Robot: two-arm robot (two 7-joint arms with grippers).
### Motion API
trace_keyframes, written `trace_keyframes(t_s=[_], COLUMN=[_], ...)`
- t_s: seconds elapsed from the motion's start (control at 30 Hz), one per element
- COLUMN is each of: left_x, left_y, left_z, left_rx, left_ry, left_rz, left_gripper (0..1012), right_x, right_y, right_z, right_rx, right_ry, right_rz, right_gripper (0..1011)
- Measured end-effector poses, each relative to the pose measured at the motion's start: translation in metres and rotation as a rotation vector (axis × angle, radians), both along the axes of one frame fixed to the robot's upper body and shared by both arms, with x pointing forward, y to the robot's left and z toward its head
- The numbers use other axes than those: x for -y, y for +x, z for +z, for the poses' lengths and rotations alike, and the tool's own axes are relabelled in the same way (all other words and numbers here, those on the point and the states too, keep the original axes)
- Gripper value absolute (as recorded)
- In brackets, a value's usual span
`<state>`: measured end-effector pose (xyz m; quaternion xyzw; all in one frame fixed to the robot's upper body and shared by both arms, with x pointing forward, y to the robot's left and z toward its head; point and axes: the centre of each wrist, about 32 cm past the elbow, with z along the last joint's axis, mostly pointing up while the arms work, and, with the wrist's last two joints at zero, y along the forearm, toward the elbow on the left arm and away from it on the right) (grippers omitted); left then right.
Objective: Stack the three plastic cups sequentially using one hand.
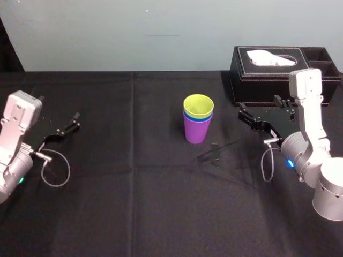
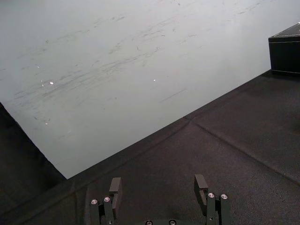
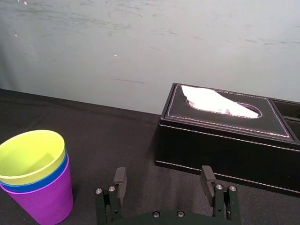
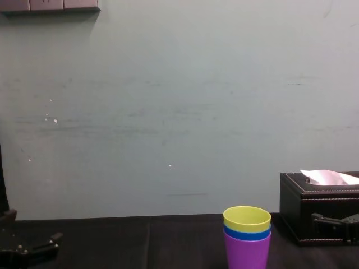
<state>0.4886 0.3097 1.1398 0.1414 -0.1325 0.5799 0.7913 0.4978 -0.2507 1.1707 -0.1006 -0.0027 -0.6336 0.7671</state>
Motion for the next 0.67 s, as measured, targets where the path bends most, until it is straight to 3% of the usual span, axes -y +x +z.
trace_keyframes(t_s=[0.67], left_x=[0.0000], left_y=[0.0000], left_z=[0.0000], left_rx=[0.000], left_ry=[0.000], left_rz=[0.000], left_gripper=[1011], right_x=[0.0000], right_y=[0.0000], right_z=[0.0000], right_rx=[0.000], right_ry=[0.000], right_rz=[0.000], right_gripper=[1003])
